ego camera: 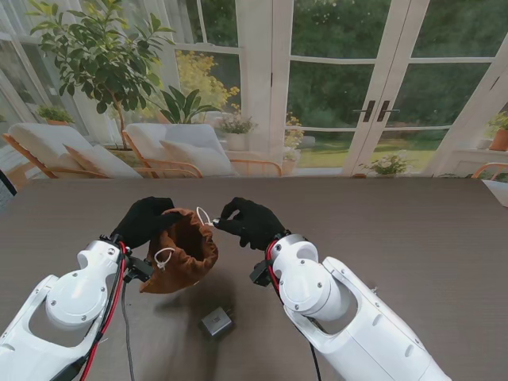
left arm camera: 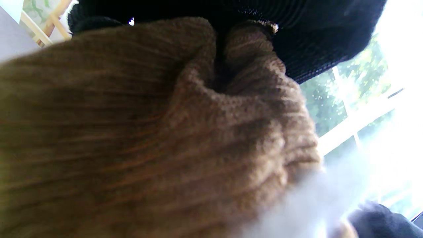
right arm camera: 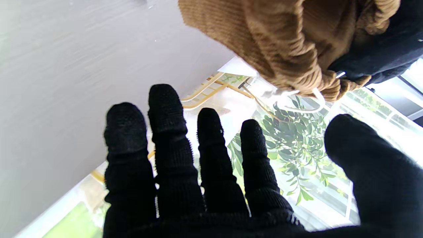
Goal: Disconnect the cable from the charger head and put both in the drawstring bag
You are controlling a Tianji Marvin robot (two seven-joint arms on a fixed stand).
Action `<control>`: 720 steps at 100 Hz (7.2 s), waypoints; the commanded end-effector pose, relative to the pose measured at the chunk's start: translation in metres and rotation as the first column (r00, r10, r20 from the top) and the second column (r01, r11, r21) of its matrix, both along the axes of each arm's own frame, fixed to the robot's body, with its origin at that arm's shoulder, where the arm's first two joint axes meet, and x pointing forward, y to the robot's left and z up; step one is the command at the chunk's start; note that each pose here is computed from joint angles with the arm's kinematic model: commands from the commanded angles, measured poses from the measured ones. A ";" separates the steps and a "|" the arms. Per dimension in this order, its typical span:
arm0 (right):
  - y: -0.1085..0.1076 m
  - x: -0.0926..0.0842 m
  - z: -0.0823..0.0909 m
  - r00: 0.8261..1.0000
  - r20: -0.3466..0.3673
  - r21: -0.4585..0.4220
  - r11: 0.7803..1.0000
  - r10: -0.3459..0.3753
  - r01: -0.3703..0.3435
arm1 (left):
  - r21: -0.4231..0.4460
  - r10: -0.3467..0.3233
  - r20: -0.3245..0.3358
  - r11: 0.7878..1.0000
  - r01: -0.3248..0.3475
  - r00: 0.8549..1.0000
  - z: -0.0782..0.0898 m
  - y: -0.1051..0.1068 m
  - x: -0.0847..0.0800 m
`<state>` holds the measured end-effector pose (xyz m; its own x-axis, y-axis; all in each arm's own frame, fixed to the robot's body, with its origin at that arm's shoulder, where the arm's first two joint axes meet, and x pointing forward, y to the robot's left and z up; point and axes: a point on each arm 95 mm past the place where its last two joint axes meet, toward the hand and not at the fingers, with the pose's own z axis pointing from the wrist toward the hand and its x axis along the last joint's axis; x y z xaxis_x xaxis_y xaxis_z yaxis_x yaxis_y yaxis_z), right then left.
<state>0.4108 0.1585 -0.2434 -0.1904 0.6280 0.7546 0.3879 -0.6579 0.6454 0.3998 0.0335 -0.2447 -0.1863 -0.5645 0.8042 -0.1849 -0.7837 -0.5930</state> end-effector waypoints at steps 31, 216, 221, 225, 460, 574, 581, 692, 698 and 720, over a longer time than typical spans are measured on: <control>-0.016 0.007 -0.011 0.979 0.168 -0.211 0.975 0.112 -0.075 | 0.058 0.018 -0.048 0.998 -0.015 0.999 0.007 0.008 -0.005; 0.007 -0.042 -0.119 0.807 0.230 -0.637 0.711 0.545 -0.298 | 0.078 0.061 -0.085 0.995 -0.054 0.995 0.008 0.020 -0.022; 0.008 -0.041 -0.122 0.806 0.231 -0.644 0.706 0.545 -0.293 | 0.077 0.060 -0.085 0.996 -0.053 0.995 0.008 0.020 -0.022; 0.009 -0.039 -0.124 0.805 0.231 -0.652 0.701 0.547 -0.290 | 0.076 0.059 -0.085 0.996 -0.052 0.995 0.008 0.020 -0.022; 0.004 -0.035 -0.179 0.720 0.271 -0.645 0.676 0.639 -0.356 | 0.060 0.044 -0.144 0.998 -0.036 0.989 -0.001 0.012 -0.023; -0.031 0.008 -0.038 0.809 0.380 -0.565 0.805 0.450 -0.182 | 0.091 0.003 -0.223 0.996 0.017 0.975 -0.015 0.006 0.000; -0.031 0.008 -0.028 0.806 0.392 -0.564 0.808 0.444 -0.171 | 0.093 -0.005 -0.228 0.995 0.027 0.974 -0.016 0.004 0.002; 0.010 -0.003 0.023 0.767 0.438 -0.638 0.763 0.470 -0.103 | 0.092 -0.141 -0.230 0.982 0.165 0.963 -0.009 -0.025 0.016; 0.010 -0.002 0.024 0.770 0.433 -0.648 0.756 0.468 -0.095 | 0.092 -0.144 -0.229 0.981 0.169 0.963 -0.009 -0.025 0.016; 0.011 -0.004 0.025 0.771 0.439 -0.681 0.731 0.462 -0.051 | 0.084 -0.160 -0.230 0.979 0.183 0.960 -0.010 -0.027 0.016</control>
